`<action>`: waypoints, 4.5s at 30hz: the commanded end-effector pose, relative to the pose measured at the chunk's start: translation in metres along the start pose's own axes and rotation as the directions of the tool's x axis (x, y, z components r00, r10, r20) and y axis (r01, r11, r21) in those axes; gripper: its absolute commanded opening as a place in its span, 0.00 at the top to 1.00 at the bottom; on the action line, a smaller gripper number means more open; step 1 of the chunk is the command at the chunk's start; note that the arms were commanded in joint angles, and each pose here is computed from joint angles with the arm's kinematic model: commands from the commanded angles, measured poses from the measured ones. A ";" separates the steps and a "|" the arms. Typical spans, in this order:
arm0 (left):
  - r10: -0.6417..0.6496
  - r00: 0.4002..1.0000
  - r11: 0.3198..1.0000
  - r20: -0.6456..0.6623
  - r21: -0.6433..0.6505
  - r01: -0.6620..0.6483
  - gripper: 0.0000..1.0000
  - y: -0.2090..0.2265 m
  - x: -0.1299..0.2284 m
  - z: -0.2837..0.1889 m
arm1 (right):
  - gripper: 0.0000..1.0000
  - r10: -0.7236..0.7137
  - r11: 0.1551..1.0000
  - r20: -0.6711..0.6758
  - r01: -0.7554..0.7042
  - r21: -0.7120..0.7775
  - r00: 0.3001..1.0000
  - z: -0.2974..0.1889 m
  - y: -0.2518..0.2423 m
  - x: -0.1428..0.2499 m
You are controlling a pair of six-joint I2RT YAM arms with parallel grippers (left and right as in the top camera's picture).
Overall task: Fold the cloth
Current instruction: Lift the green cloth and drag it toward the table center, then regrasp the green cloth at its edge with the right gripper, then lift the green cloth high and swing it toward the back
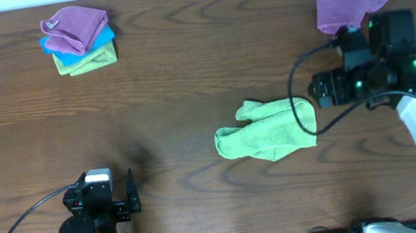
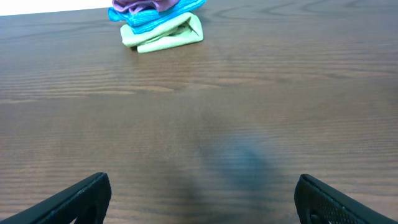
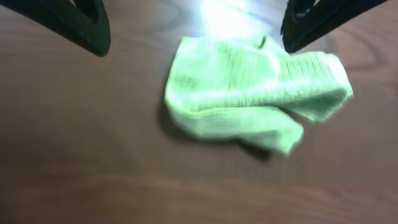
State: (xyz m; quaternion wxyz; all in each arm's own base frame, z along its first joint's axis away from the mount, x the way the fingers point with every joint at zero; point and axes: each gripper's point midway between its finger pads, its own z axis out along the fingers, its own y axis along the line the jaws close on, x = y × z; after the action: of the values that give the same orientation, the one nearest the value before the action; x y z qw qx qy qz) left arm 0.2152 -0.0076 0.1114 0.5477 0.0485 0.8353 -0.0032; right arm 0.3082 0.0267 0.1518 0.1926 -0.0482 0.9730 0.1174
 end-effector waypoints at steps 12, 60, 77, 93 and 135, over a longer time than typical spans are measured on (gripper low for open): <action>0.015 1.000 1.000 -0.015 0.002 -0.015 0.05 -0.001 0.007 0.003 | 0.23 0.112 0.988 -0.058 -0.118 -0.100 0.992 0.086 -0.002 0.069; 0.015 1.000 1.000 -0.015 0.002 -0.015 0.05 -0.001 0.007 0.003 | 0.99 0.090 0.867 0.362 0.106 -0.486 0.928 -0.020 0.111 0.003; 0.015 1.000 1.000 -0.015 0.002 -0.015 0.05 -0.001 0.007 0.003 | 0.99 0.025 0.750 0.487 0.306 -0.587 0.873 -0.026 0.210 -0.129; 0.015 1.000 1.000 -0.014 0.002 -0.015 0.05 -0.001 0.007 0.003 | 0.99 -0.099 0.744 0.405 0.338 -0.576 0.909 -0.033 0.229 -0.177; 0.015 1.000 1.000 -0.014 -0.001 -0.015 0.05 0.000 0.007 0.003 | 0.40 -0.605 0.657 0.045 0.530 -0.536 0.795 0.052 0.339 0.027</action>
State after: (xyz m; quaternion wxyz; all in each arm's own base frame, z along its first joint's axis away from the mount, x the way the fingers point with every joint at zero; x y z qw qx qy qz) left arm 0.2153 -0.0071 0.1115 0.5480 0.0477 0.8351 -0.0021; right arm 0.2767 0.3539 0.1882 0.1596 -0.3837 0.8552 0.3097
